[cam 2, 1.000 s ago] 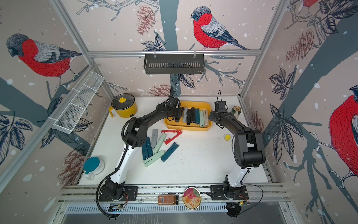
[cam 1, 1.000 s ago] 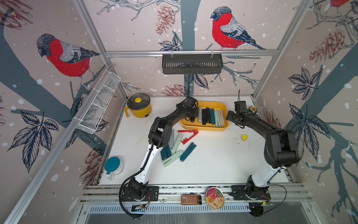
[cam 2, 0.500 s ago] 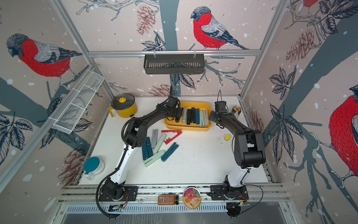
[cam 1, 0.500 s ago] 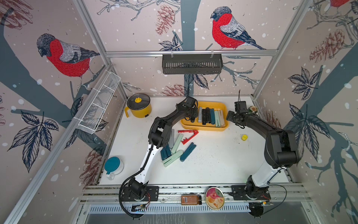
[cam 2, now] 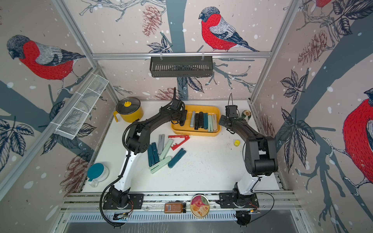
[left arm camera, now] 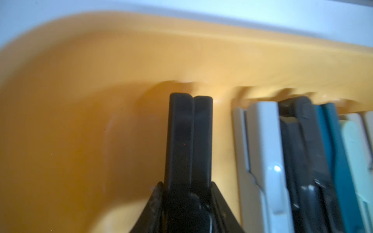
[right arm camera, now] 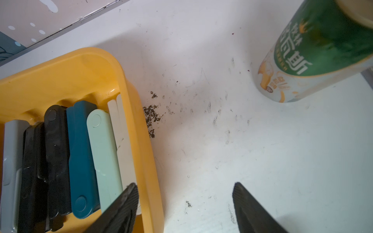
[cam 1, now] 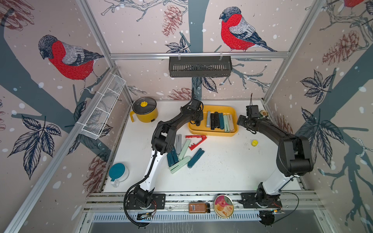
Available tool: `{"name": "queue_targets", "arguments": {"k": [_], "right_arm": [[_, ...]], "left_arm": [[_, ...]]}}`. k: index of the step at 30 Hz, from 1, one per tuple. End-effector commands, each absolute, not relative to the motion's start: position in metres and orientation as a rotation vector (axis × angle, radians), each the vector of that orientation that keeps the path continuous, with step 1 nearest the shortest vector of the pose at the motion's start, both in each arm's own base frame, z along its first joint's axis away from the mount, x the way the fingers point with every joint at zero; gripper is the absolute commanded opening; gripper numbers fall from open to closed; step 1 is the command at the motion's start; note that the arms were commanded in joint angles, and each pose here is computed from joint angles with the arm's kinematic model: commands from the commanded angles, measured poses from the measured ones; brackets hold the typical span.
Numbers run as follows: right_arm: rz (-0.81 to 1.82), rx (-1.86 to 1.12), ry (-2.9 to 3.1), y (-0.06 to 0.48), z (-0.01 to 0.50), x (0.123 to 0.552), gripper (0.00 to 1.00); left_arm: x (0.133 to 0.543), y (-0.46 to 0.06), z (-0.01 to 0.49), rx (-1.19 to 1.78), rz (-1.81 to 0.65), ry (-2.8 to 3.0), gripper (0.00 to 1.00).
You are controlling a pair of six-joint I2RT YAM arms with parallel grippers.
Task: Put the pruning pliers into the storage box
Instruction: Pick up the pruning pliers from the storage box, then place the pruning pliers in the storage box.
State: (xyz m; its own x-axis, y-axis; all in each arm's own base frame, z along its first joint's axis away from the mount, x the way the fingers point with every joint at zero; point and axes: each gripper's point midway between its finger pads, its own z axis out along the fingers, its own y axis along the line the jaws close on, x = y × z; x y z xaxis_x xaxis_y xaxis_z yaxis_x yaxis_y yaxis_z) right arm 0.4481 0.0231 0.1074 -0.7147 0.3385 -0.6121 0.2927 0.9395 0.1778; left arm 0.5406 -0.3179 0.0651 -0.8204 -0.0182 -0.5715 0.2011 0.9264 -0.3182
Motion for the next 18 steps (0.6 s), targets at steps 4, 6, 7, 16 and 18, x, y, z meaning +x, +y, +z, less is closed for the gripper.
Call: {"name": "queue_targets", "arguments": {"k": [4,6,7,16,18], "right_arm": [[0.118,0.463,2.379,0.017,0.113,0.448,0.75],[0.121,0.473,2.374,0.013,0.113,0.447,0.75],[0.123,0.474,2.373,0.012,0.113,0.447,0.75],[0.140,0.494,2.368,0.005,0.111,0.440,0.75],[0.140,0.498,2.365,0.003,0.111,0.438,0.75]], "left_arm": [[0.542,-0.343,0.125,0.112,-0.675,2.332,0.05],[0.536,-0.359,0.137,0.126,-0.760,2.301,0.05],[0.532,-0.369,0.141,0.137,-0.799,2.291,0.05],[0.503,-0.464,0.131,0.220,-1.038,2.295,0.05],[0.502,-0.474,0.124,0.205,-1.075,2.305,0.05]]}}
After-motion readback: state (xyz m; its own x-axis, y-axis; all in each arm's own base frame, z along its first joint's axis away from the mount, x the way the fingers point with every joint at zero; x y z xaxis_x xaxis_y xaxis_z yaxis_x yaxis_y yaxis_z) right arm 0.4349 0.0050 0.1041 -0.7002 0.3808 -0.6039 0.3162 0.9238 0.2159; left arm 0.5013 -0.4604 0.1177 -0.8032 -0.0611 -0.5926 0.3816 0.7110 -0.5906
